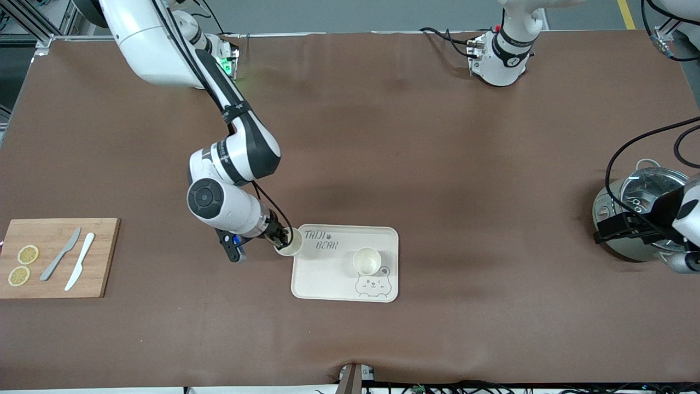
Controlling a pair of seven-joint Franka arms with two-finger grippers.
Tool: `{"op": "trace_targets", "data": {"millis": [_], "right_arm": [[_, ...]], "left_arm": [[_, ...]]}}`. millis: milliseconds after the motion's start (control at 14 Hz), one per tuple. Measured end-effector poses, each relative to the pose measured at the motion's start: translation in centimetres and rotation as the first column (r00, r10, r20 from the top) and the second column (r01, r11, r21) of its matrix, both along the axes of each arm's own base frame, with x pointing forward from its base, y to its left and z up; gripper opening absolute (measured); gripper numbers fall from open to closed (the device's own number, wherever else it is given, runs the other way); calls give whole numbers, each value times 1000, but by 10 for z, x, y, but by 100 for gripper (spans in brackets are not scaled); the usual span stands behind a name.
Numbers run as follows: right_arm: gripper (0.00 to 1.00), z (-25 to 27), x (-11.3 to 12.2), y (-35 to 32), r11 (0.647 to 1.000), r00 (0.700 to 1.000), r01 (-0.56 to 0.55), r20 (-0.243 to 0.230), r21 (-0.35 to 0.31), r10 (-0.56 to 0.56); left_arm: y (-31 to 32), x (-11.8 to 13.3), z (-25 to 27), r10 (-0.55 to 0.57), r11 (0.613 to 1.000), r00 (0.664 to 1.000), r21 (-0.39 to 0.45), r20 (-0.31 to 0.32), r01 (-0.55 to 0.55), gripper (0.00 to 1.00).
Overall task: Place white IKEA cup upright on tray with both arms
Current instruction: 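Carry the other white cup to the tray with the right gripper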
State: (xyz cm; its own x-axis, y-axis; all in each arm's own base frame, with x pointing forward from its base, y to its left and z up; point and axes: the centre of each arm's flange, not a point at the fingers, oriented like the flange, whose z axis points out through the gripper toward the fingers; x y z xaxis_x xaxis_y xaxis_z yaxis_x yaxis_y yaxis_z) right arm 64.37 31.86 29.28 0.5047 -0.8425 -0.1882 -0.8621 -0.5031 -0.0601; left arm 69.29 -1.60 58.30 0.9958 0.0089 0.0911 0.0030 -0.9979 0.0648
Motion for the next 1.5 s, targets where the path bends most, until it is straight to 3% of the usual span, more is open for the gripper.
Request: {"op": "trace_targets", "data": {"millis": [285, 641, 1282, 1496], "right_arm": [[4, -24, -2, 25, 1000, 998, -7, 55, 16, 6], [6, -46, -4, 28, 1000, 999, 7, 44, 6, -7], [96, -45, 0, 24, 999, 998, 34, 47, 1, -34], [100, -37, 6, 22, 999, 997, 38, 62, 8, -38]], "left_arm": [[-5, -32, 8, 22, 1000, 998, 3, 53, -22, 100], [-9, -83, 12, 25, 1000, 998, 12, 66, -26, 100], [-8, -91, 14, 26, 1000, 998, 14, 61, -27, 100], [-8, -91, 14, 27, 1000, 998, 14, 61, -27, 100]]}}
